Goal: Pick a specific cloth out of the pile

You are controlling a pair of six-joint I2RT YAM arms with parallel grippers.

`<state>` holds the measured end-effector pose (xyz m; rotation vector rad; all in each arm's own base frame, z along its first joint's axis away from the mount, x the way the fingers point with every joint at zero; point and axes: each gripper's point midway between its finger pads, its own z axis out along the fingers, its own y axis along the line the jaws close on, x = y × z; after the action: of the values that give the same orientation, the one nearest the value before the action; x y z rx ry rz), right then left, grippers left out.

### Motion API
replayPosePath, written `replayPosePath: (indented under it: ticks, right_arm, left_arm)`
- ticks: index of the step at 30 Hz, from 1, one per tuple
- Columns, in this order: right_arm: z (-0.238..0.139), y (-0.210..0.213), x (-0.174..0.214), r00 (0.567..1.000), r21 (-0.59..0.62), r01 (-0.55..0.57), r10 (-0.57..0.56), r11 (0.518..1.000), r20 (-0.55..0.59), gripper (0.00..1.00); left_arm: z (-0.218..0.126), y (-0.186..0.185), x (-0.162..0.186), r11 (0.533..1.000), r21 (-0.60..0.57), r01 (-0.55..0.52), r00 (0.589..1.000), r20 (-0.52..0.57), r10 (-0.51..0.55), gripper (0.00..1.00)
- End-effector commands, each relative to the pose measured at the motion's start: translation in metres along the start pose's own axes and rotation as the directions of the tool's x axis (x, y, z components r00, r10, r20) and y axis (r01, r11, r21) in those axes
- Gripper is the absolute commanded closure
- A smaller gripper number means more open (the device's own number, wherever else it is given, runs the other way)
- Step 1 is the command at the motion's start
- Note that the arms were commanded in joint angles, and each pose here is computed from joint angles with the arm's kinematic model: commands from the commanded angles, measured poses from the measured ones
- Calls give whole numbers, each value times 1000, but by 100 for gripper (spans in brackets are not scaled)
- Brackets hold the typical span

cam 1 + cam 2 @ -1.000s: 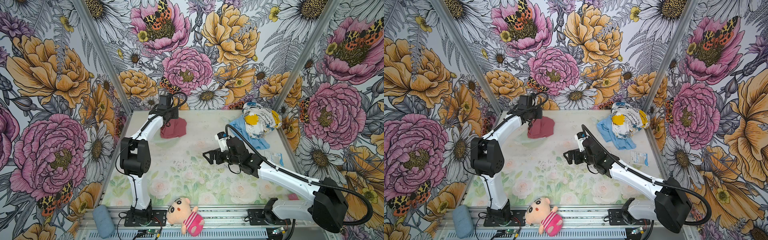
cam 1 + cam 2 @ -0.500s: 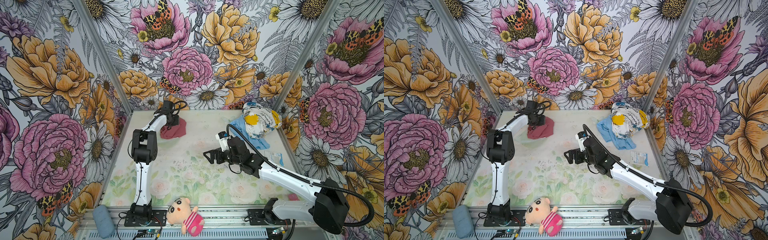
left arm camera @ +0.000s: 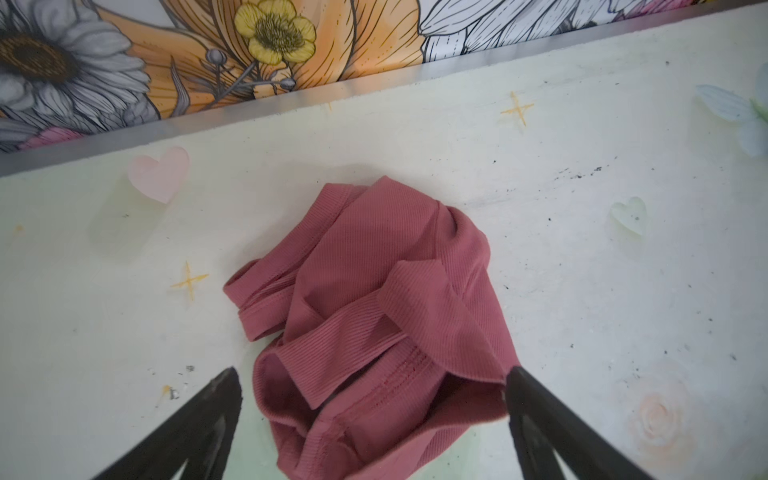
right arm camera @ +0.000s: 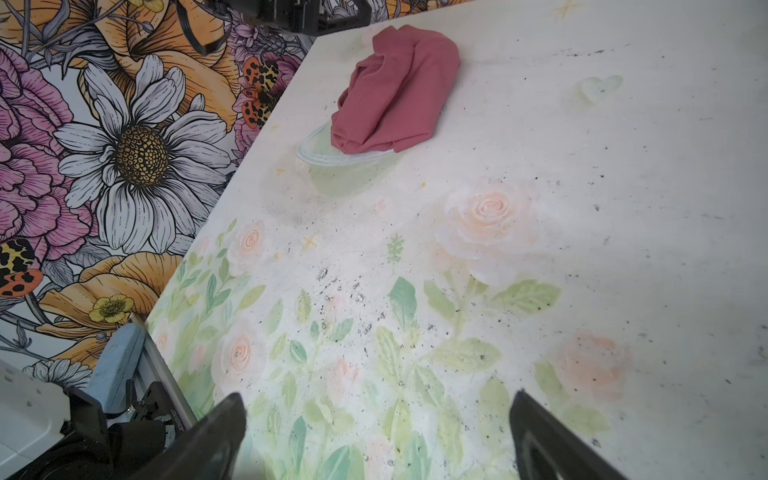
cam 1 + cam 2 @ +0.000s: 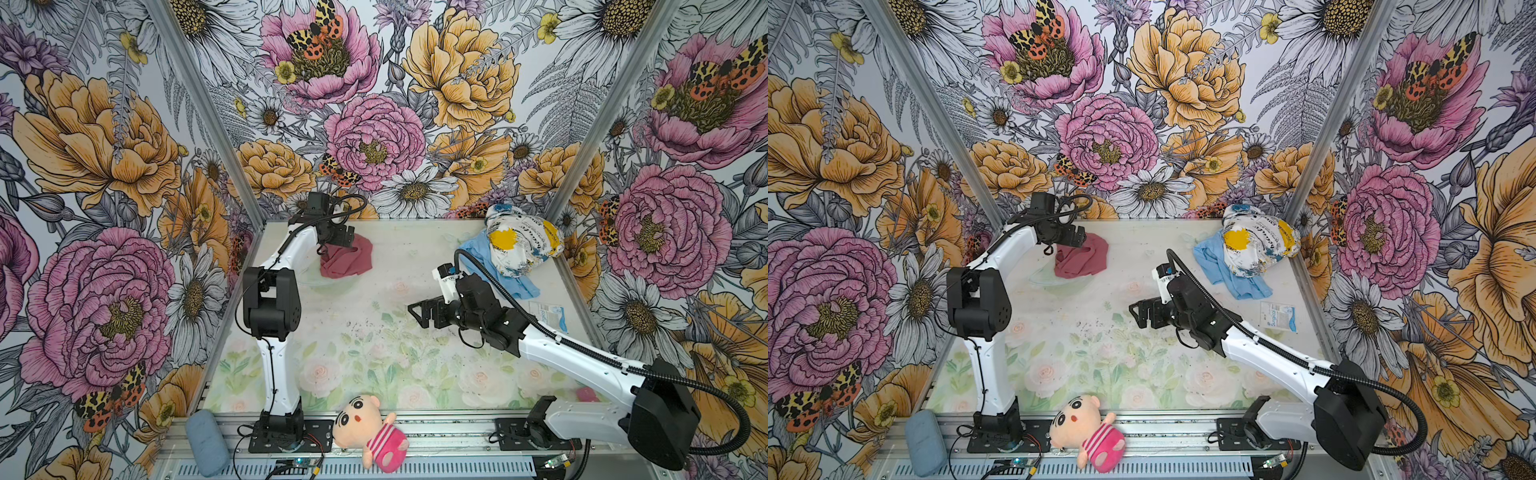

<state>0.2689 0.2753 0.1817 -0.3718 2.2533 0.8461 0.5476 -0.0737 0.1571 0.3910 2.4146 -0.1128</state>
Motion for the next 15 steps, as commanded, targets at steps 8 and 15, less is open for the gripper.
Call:
replayPosePath:
  ticks: [8, 15]
  right_arm:
    - [-3, 16, -18, 1000, -56, -2, 3, 998, 24, 1]
    - [-10, 17, -25, 998, -53, -34, 37, 998, 51, 1]
  left_arm:
    - [26, -12, 61, 886, 103, -451, 878, -125, 462, 1]
    - [70, 5, 42, 851, 16, -526, 841, -144, 522, 1]
